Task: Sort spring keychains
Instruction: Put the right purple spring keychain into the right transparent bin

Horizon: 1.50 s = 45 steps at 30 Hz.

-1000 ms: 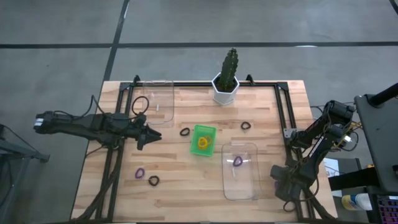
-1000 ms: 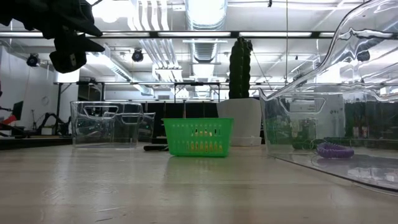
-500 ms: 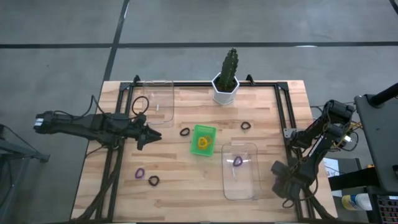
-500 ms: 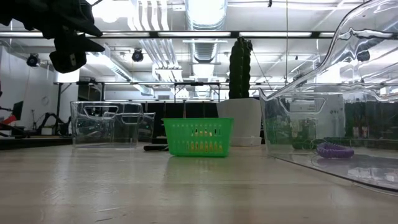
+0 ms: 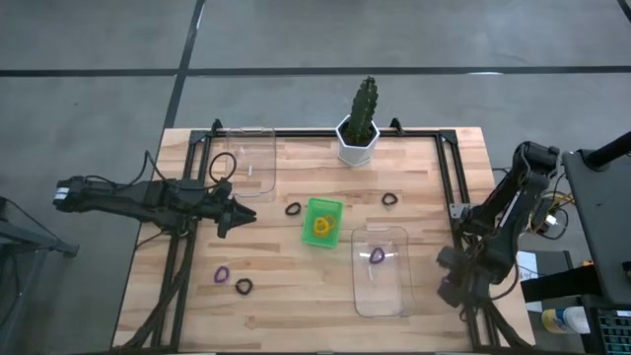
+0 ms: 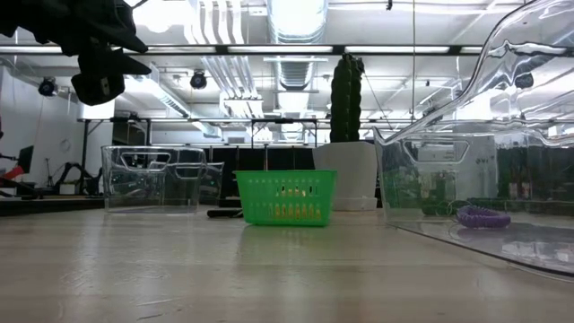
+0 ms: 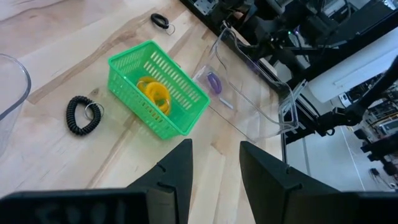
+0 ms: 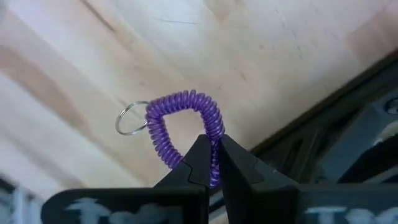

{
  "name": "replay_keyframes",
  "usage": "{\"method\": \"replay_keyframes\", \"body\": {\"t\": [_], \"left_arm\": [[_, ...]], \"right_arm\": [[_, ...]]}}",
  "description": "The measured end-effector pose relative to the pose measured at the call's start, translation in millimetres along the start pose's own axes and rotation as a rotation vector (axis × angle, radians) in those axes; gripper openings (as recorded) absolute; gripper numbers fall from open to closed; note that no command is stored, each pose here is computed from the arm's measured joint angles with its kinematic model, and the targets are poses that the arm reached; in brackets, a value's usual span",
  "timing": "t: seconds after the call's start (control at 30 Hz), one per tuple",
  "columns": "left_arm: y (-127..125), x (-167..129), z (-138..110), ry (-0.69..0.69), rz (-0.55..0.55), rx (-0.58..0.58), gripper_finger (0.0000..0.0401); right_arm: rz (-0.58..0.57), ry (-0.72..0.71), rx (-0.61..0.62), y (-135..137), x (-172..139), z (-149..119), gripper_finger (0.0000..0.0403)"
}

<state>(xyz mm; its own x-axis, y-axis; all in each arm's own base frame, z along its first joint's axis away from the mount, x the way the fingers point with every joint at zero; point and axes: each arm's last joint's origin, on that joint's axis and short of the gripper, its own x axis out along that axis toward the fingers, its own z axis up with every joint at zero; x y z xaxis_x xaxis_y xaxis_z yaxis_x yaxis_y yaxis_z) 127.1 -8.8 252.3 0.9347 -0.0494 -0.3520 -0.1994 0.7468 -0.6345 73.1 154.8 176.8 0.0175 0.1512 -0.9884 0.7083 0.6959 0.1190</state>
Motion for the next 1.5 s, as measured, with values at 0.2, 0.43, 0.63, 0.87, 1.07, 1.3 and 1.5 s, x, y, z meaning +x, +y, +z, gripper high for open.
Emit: {"method": "replay_keyframes", "body": {"t": [0.2, 0.43, 0.63, 0.87, 1.07, 1.3, 1.5], "left_arm": [[0, 0, 0, 0.000, 0.000, 0.000, 0.0124], [0, 0, 0, 0.000, 0.000, 0.000, 0.0124], [0, 0, 0, 0.001, 0.000, 0.000, 0.0124], [0, 0, 0, 0.002, 0.001, 0.028, 0.0124], [0, 0, 0, 0.002, 0.001, 0.043, 0.0124], [0, 0, 0, 0.002, 0.001, 0.043, 0.0124], [0, 0, 0, 0.003, 0.002, 0.042, 0.0124]], "right_arm": [[0.145, -0.036, -0.021, -7, -21, 4, 0.0013], [0.419, -0.004, -0.111, -13, -50, 6, 0.0013], [0.892, -0.215, -0.225, -5, -89, 8, 0.0013], [1.196, -0.649, -0.357, 0, -130, 12, 0.0013], [1.337, -0.907, -0.487, 6, -156, 9, 0.0013], [1.375, -1.213, -0.670, 12, -174, 6, 0.0013], [1.334, -1.311, -0.754, 19, -172, 2, 0.0013]]}}
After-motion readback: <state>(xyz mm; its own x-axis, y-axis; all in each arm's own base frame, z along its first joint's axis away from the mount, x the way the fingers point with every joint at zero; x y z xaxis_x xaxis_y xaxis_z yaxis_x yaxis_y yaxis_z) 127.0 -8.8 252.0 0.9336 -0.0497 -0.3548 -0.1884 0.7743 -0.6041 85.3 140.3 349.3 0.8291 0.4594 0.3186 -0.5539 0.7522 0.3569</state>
